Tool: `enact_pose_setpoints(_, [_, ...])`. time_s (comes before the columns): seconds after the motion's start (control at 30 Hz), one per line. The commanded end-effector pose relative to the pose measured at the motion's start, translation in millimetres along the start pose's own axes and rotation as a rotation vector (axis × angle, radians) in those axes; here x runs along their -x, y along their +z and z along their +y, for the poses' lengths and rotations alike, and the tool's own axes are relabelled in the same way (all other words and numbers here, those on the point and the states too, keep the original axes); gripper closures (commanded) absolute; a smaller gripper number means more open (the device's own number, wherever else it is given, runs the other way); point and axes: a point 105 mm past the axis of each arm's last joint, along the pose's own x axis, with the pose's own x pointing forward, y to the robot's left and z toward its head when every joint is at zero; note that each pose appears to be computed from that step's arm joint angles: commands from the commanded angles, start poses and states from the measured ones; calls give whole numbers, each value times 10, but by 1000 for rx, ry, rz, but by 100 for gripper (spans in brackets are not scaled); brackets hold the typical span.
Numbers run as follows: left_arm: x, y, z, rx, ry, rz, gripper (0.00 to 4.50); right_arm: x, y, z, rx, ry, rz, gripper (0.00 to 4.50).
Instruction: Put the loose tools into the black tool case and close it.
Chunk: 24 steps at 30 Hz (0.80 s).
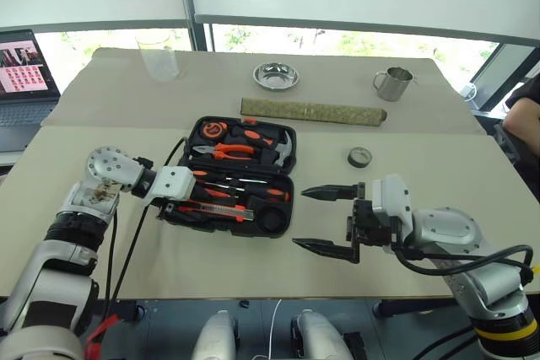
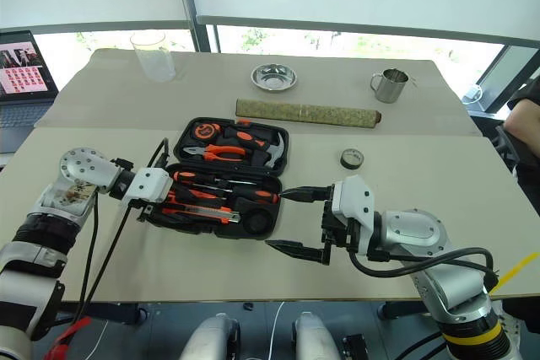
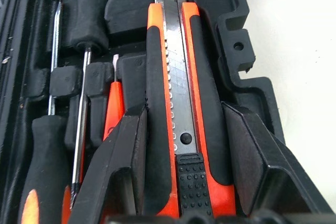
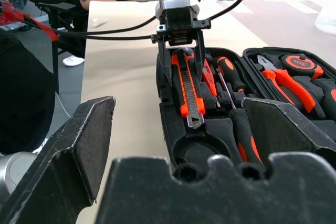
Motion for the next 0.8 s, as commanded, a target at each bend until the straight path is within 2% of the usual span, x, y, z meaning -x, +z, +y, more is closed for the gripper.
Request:
enact_pose_setpoints(0.03, [31, 16, -16, -16, -28, 16, 123, -10, 127, -9, 33, -3, -38, 0])
enact_pose_setpoints(0.1, [66, 58, 53, -73, 11, -2, 52, -14, 122, -25, 33, -4, -39, 0])
enact_pose_setpoints(0.17, [96, 124, 111, -81, 43, -46, 5, -20, 115, -40, 32, -4, -41, 0])
enact_pose_setpoints(0.3, [213, 373, 210, -26, 99, -207, 5, -24, 95, -69, 25, -6, -47, 0])
enact_pose_setpoints(0.4, [261, 443, 158, 22, 84, -267, 75, -20, 79, -88, 17, -16, -64, 0])
enact_pose_setpoints(0.47, [248, 435, 110, 43, 76, -289, 153, -24, 83, -97, 14, -25, -81, 0])
enact_pose_setpoints(0.6, [123, 312, -14, 58, 62, -278, 286, -36, 50, -92, 10, -34, -82, 0])
enact_pose_setpoints(0.73, [-31, 148, -70, 93, 91, -251, 438, -30, 8, -76, 9, -38, -74, 0])
enact_pose_setpoints(0.8, [-95, 77, -78, 99, 111, -225, 446, -27, 2, -75, 10, -39, -73, 0])
